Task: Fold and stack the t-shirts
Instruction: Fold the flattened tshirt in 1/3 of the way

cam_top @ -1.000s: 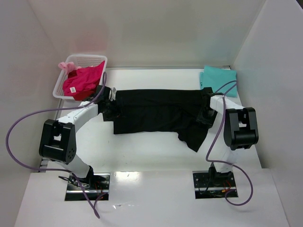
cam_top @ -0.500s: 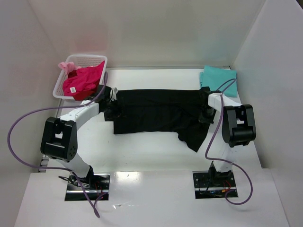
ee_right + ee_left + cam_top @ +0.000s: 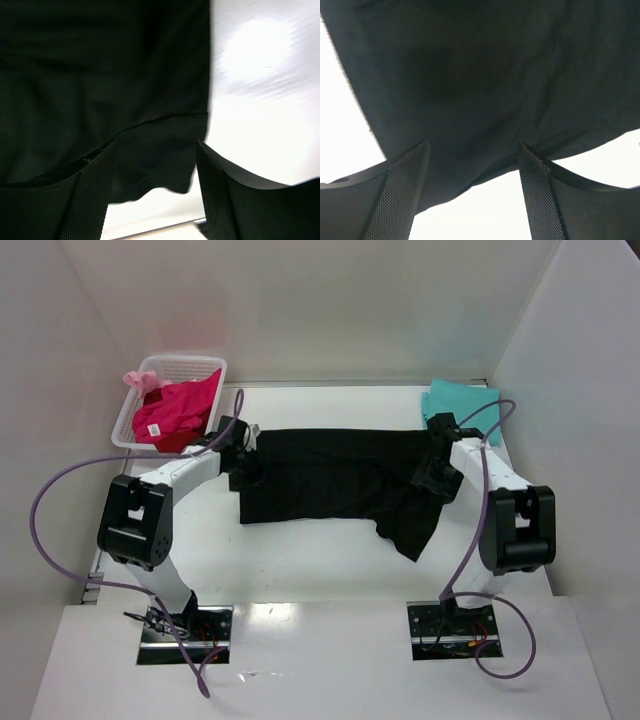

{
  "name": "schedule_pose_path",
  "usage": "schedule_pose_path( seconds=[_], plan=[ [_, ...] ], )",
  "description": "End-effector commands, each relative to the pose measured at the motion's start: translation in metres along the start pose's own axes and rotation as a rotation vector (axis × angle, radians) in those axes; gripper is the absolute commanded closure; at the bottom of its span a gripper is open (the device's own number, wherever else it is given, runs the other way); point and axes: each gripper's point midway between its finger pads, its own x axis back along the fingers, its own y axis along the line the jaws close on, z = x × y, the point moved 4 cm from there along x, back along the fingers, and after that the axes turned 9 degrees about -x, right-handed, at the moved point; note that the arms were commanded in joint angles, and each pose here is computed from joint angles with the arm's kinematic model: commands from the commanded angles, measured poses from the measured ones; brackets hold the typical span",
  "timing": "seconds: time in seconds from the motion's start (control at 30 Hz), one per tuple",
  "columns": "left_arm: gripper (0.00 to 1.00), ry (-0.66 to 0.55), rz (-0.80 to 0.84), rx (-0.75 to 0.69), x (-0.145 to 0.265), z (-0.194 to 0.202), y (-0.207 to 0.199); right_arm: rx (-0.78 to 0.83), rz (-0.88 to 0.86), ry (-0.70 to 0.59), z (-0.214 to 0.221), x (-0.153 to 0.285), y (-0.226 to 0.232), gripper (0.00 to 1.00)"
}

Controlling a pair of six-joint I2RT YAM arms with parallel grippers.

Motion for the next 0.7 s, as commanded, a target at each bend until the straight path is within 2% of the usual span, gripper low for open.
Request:
schedule_pose_path(
  seconds=[0.0, 0.2, 0.37, 0.67],
  plan=[
    [0.22, 0.031, -0.096, -0.094, -0.014, -0.002, -0.005, -0.032, -0.208, -0.032, 0.0, 0.023, 0.025, 0.3],
    [0.22, 0.085, -0.193, -0.145, -0.028, 0.01, -0.006, -0.037, -0.307, -0.09, -0.007, 0.044, 0.033, 0.21],
    [0.19, 0.174, -0.383, -0.153, -0.034, 0.028, 0.017, -0.03, -0.32, -0.106, -0.011, 0.047, 0.035, 0.19],
    [0.18, 0.209, -0.421, -0.126, -0.032, 0.038, 0.027, -0.023, -0.325, -0.128, -0.015, 0.047, 0.037, 0.16]
  ],
)
